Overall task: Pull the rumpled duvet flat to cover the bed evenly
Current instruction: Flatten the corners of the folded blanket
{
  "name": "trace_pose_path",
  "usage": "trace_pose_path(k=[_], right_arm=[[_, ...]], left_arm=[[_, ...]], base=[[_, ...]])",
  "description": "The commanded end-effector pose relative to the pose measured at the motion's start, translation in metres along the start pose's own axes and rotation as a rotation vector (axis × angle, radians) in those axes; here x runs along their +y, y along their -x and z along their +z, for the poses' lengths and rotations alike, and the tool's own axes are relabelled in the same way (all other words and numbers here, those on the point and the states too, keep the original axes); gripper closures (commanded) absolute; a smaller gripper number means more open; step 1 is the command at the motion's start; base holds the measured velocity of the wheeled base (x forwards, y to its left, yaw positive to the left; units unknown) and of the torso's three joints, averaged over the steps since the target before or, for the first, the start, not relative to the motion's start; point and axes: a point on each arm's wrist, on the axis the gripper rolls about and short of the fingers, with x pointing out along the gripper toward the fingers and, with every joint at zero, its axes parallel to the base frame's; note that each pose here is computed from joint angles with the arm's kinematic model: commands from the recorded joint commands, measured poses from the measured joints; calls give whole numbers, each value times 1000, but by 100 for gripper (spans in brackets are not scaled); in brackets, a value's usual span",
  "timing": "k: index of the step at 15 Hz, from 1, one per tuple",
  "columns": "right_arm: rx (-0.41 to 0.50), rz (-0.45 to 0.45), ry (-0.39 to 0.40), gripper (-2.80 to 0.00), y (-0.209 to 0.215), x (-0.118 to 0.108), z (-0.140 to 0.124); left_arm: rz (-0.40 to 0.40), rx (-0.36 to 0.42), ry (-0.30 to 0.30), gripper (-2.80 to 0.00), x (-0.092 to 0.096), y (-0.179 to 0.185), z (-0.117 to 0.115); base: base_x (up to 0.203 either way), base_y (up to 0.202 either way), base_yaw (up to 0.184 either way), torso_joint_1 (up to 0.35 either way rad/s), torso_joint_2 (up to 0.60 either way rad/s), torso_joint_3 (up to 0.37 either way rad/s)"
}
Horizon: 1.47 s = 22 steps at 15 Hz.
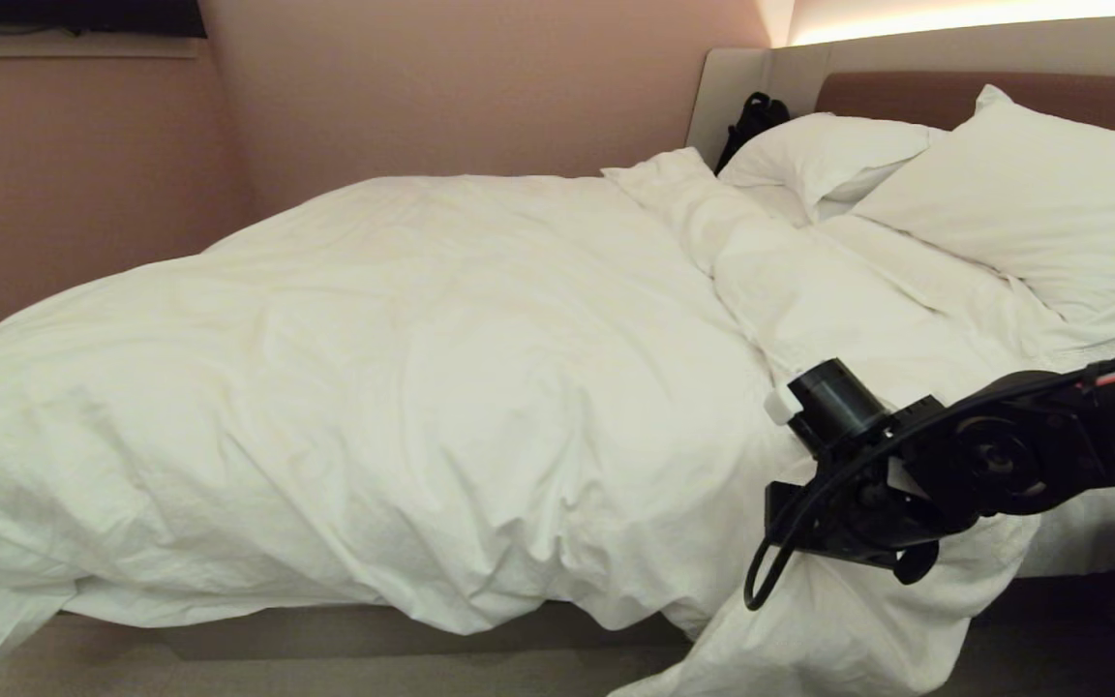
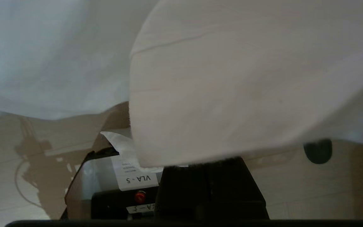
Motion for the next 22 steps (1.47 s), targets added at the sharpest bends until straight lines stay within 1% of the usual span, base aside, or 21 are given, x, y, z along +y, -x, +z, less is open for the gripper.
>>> trace_pose_path(k=[1, 4, 6, 7, 11, 12, 14, 16, 17, 18, 20, 21, 22], right_arm=[[3, -3, 2, 0, 4, -3, -4], [2, -2, 15, 0, 5, -4, -5], [-12, 18, 26, 0, 14, -2, -7], [-24, 35, 38, -280, 21, -2, -7], [-74, 138, 129, -280, 62, 7, -19], [-94, 156, 133, -280, 71, 8, -17], [-152, 186, 113, -280, 86, 10, 1], [-193, 143, 76, -280, 94, -2, 33], [-211, 111, 63, -280, 95, -7, 49], [-220, 58, 57, -280, 91, -13, 66], [-211, -92, 85, -280, 69, -21, 89], [-213, -159, 121, -280, 60, -24, 96], [-207, -185, 153, -280, 54, -23, 98]], left_arm=[[0, 0, 0, 0, 0, 0, 0], [1, 1, 0, 0, 0, 0, 0], [2, 1, 0, 0, 0, 0, 0], [1, 1, 0, 0, 0, 0, 0], [0, 1, 0, 0, 0, 0, 0], [2, 1, 0, 0, 0, 0, 0], [2, 1, 1, 0, 0, 0, 0], [2, -1, 2, 0, 0, 0, 0], [1, -1, 2, 0, 0, 0, 0], [0, -1, 0, 0, 0, 0, 0], [0, -1, 0, 0, 0, 0, 0], [0, -1, 1, 0, 0, 0, 0], [1, -1, 2, 0, 0, 0, 0]], base=[[0, 0, 0, 0, 0, 0], [0, 0, 0, 0, 0, 0], [0, 0, 0, 0, 0, 0], [0, 0, 0, 0, 0, 0], [0, 0, 0, 0, 0, 0], [0, 0, 0, 0, 0, 0], [0, 0, 0, 0, 0, 0], [0, 0, 0, 0, 0, 0], [0, 0, 0, 0, 0, 0], [0, 0, 0, 0, 0, 0], [0, 0, 0, 0, 0, 0], [0, 0, 0, 0, 0, 0], [0, 0, 0, 0, 0, 0]])
